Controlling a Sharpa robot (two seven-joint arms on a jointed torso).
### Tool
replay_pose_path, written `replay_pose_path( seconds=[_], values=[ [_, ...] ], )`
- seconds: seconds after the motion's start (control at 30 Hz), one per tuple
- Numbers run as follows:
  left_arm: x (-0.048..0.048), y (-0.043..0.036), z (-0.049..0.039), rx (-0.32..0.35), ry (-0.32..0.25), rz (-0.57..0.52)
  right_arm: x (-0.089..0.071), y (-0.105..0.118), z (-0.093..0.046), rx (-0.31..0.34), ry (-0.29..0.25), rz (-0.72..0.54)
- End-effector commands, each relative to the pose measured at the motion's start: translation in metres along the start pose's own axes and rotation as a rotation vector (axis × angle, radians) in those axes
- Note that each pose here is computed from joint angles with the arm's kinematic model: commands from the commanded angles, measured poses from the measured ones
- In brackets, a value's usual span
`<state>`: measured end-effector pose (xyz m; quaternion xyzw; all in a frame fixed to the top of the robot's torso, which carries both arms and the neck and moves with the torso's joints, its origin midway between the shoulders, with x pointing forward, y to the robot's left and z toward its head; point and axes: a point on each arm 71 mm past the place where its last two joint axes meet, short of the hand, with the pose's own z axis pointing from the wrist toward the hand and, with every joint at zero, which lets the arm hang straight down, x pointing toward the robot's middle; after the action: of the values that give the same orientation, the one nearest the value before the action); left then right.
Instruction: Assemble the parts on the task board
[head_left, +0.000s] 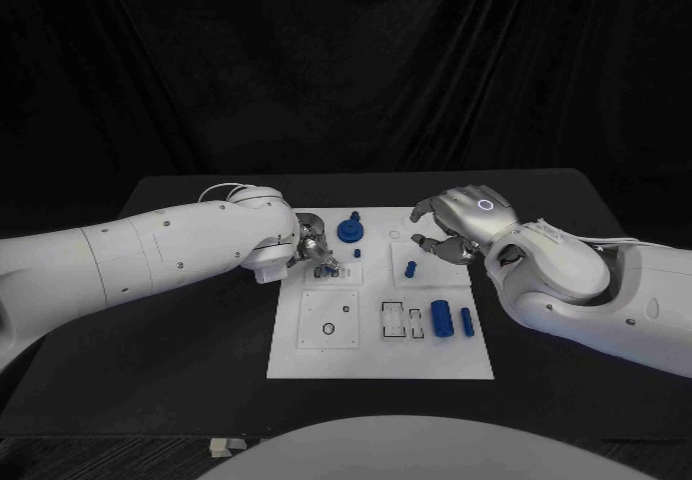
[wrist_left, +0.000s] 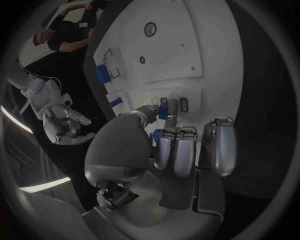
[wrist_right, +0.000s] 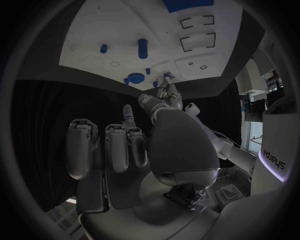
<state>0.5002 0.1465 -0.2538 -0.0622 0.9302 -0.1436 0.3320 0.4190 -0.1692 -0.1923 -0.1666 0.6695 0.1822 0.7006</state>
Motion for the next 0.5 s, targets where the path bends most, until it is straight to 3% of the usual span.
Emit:
replay_pose_path(
  seconds=[0.03,0.5],
  values=[
    [0.0111,0.0013,0.0031,-0.007,0.043,0.012,0.0012,-0.0007,-0.0001,0.016,0.005,-0.007],
    [0.0135,0.0020,0.0009,-0.008,0.053,0.016,0.0032,-0.0013,0.0000,0.018,0.012,-0.010]
  ],
)
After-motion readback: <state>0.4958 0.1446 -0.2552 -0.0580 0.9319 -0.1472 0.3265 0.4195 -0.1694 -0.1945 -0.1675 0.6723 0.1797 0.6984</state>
